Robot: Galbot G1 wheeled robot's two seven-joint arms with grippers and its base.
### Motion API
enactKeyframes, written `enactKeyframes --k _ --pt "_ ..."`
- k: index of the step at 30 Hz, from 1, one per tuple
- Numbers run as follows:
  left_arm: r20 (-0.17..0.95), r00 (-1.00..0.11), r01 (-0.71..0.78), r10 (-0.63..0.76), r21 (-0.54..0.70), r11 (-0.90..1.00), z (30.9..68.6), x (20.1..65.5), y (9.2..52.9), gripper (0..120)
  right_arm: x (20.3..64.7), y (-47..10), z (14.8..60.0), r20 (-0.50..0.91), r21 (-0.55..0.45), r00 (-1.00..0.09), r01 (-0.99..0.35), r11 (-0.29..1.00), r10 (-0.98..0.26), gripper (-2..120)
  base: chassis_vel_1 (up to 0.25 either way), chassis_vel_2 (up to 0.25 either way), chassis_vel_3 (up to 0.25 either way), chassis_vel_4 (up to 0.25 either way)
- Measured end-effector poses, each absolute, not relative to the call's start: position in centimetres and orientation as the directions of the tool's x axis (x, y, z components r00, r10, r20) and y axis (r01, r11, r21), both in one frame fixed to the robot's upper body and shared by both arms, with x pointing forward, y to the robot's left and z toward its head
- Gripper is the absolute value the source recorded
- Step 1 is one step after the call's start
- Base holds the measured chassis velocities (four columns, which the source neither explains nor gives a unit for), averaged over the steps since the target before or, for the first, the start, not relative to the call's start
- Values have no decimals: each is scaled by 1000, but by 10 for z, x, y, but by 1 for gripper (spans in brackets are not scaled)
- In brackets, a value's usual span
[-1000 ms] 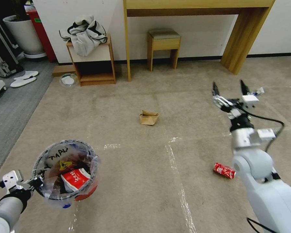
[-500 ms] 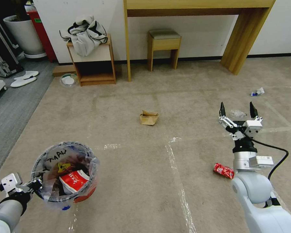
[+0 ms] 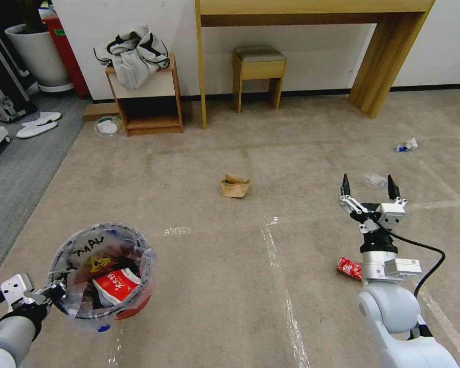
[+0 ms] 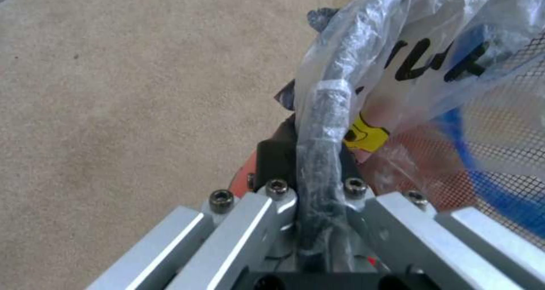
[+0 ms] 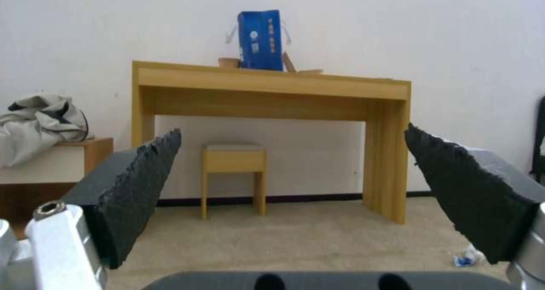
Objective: Pick up the trash bin and place the garbage on the floor into it.
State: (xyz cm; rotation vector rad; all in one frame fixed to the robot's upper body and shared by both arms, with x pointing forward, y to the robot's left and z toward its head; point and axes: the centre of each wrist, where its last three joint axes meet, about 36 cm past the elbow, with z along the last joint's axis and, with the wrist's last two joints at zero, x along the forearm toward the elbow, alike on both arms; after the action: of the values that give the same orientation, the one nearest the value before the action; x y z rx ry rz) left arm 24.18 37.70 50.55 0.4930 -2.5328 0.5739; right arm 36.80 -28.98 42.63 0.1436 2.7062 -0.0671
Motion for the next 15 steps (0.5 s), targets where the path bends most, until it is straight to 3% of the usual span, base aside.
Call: enactKeyframes --k 15 --pt "531 -814 -438 -235 -296 849 508 238 377 0 365 -285 425 -410 -20 -907 115 993 97 99 0 0 0 0"
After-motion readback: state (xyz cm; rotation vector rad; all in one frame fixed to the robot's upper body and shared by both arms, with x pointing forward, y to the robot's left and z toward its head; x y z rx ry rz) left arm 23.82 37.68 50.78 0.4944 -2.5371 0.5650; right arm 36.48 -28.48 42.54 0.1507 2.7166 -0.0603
